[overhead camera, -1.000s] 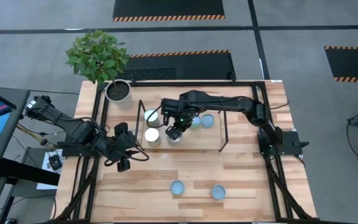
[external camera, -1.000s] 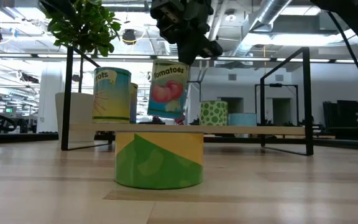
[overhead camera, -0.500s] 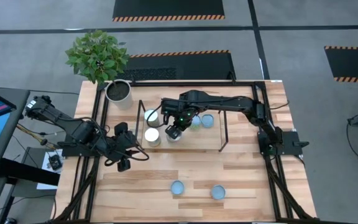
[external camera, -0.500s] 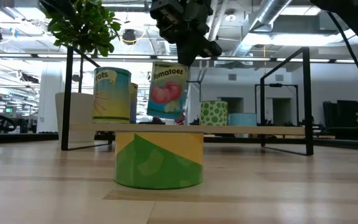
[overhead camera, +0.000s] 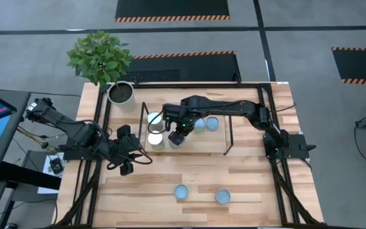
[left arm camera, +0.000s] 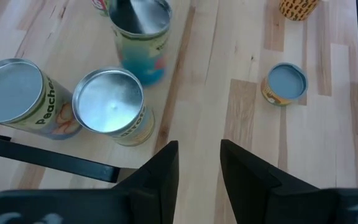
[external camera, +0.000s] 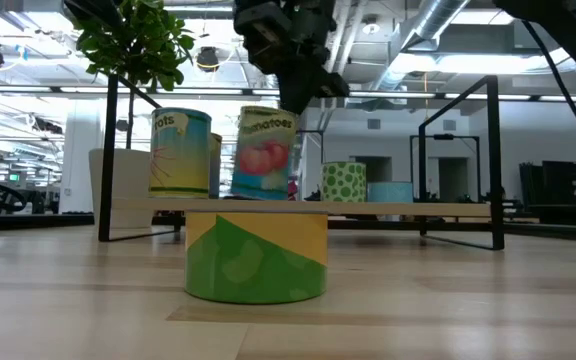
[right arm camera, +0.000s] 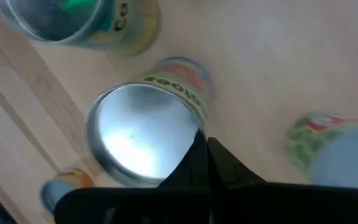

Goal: Pick and place cans onto a shelf
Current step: Put the canned tomatoes on the shelf

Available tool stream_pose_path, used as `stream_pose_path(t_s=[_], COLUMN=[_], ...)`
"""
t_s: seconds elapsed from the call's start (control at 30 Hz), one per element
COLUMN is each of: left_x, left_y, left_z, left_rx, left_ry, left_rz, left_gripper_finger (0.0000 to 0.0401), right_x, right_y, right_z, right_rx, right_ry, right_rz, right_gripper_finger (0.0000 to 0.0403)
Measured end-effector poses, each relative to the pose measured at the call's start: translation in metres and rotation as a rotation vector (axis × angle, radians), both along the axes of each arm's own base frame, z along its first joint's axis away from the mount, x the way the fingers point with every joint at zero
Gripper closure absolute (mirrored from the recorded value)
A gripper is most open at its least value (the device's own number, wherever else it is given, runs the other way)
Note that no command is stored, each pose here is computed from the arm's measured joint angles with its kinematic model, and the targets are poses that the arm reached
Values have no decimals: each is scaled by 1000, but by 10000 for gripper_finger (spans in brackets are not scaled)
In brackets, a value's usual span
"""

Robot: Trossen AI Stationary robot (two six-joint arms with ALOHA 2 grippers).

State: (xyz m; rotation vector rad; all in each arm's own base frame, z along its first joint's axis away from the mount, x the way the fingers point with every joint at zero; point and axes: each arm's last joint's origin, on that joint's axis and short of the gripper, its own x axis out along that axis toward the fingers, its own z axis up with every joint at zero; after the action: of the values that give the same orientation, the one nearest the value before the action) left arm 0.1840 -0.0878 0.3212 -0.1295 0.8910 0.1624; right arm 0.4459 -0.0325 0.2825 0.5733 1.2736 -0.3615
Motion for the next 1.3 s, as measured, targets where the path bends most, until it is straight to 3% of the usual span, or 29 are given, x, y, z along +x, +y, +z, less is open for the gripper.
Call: stream_pose_path(t_s=[0.53, 1.3], left_x=[1, 1], left_y=[0, 0], left_z=[0, 0], left_rx=[-5, -14], left_ry=[-5, -7], left_rz=[2, 14], left_gripper_finger=[296, 296], right_x=[-2, -4], right_y=[-2, -12], right_z=[0, 5], right_rx=[-20, -58], right_ry=[10, -2], right_rz=[-32, -62], right_gripper_finger=[401, 358])
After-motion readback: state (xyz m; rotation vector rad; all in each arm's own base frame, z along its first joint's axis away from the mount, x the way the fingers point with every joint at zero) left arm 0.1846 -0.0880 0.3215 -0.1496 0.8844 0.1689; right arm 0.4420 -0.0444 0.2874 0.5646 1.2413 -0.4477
